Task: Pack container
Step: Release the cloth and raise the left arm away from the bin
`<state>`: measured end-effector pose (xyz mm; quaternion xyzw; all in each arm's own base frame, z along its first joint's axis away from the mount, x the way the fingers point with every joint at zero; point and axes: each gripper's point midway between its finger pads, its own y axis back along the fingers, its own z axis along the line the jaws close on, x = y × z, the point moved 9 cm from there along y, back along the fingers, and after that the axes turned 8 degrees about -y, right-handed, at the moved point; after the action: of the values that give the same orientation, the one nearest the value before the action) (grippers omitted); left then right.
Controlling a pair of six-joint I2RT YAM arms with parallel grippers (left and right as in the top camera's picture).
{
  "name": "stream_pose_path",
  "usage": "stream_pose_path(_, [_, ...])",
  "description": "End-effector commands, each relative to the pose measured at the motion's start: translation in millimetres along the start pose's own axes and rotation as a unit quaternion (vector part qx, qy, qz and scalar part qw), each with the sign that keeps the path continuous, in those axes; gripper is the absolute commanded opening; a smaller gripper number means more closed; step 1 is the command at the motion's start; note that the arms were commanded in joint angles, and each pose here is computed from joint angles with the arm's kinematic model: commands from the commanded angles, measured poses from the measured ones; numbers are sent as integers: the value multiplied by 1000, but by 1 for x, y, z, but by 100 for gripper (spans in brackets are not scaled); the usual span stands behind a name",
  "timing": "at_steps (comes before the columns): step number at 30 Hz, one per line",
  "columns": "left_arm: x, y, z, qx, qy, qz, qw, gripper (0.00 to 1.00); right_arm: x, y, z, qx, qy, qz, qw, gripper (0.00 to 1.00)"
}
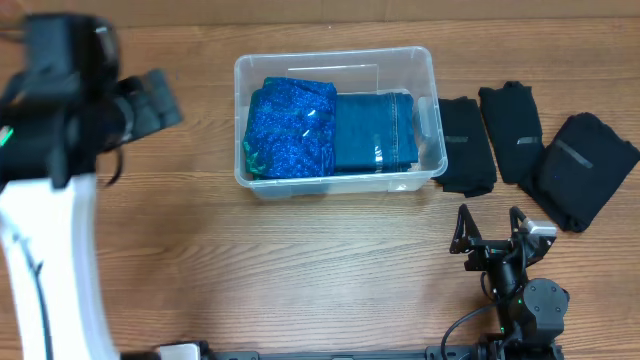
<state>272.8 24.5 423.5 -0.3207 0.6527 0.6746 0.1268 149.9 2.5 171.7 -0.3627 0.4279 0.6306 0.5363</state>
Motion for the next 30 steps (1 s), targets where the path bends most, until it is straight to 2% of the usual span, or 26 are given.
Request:
stream_pose_path(1, [14,35,15,-24,10,-33,999,100,-1,0,0,1,1,-6,1000,100])
stream_pose_path(22, [19,38,15,-25,9,-22,999,100,-1,0,1,-7,1,-5,1000,100])
stream_pose_path(27, [19,38,15,-25,9,-22,999,100,-1,2,12,-70,-42,16,997,100])
stream_pose_path(30, [19,38,15,-25,9,-22,999,100,-18,12,26,-107,-53,19,993,100])
